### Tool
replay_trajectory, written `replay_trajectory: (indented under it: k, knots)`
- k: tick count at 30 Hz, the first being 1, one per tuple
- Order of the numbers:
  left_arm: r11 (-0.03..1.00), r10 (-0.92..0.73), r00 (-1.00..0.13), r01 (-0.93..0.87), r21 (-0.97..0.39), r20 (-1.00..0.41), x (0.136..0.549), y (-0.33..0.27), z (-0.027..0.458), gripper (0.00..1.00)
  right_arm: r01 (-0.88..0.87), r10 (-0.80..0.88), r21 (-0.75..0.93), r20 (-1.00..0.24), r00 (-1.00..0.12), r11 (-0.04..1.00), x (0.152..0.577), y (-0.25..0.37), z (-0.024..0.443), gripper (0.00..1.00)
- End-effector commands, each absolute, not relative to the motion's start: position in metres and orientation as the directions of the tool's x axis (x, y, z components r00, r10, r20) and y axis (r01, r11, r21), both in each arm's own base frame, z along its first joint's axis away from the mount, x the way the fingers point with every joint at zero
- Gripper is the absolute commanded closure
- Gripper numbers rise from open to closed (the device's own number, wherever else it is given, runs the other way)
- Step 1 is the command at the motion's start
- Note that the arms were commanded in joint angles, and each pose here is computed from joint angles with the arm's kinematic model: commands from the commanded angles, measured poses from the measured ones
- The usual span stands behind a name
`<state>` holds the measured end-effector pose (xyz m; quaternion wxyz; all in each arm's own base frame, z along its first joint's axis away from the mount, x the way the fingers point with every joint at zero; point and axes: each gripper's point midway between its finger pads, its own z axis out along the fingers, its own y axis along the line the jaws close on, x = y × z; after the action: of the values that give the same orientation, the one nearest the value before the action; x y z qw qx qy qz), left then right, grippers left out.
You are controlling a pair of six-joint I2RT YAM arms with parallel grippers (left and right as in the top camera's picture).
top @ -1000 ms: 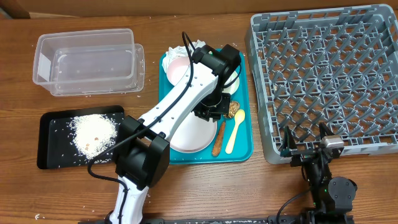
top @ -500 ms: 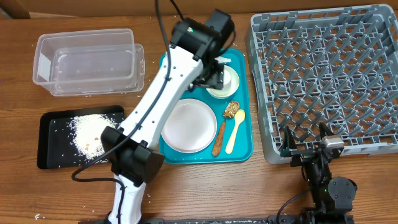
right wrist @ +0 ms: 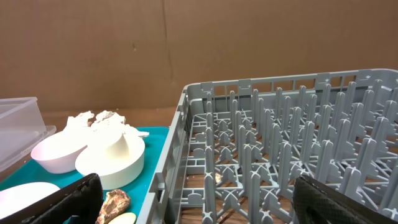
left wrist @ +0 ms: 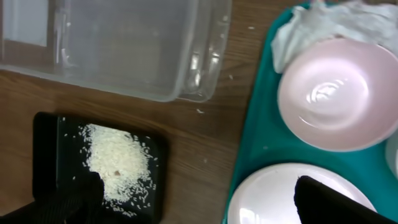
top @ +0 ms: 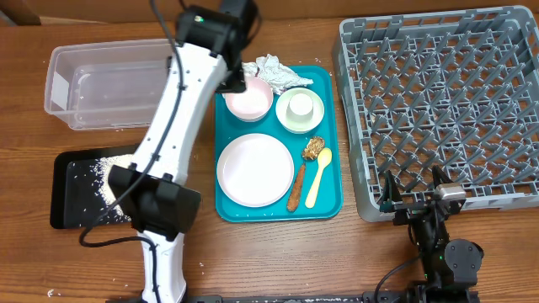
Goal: Sort waste into correct bins and load items into the dishwasher
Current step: 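Release the plate and raise the left gripper away, then move the left gripper over the white cup on the teal tray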
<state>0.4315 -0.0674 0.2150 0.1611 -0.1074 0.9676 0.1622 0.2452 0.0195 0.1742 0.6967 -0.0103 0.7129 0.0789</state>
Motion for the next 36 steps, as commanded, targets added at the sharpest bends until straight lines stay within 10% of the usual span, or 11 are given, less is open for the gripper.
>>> replay_trajectory:
  k: [1,8,14,36]
  knots:
    - [0.889,-0.312,-0.879,-0.404,0.217,-0.36,0.437,-0.031,0.217,0.0,-0.115,0.095,0.098,-0.995,-0.024,0.989,0.245,0.018,0.172,0.0]
    - [0.887,-0.461,-0.876,-0.458,-0.058,-0.143,0.427,-0.024,0.203,0.0,-0.115,0.095,0.098,-0.995,-0.025,0.989,0.245,0.018,0.172,0.0]
    - [0.943,-0.151,-0.98,-0.103,-0.316,-0.129,0.433,-0.08,0.211,0.0,-0.115,0.095,0.098,-0.995,-0.024,0.989,0.245,0.018,0.172,0.0]
    - [0.92,0.198,-0.868,0.325,-0.22,-0.455,0.469,-0.247,0.206,0.0,-0.115,0.095,0.097,-0.995,-0.024,0.989,0.245,0.018,0.172,0.0]
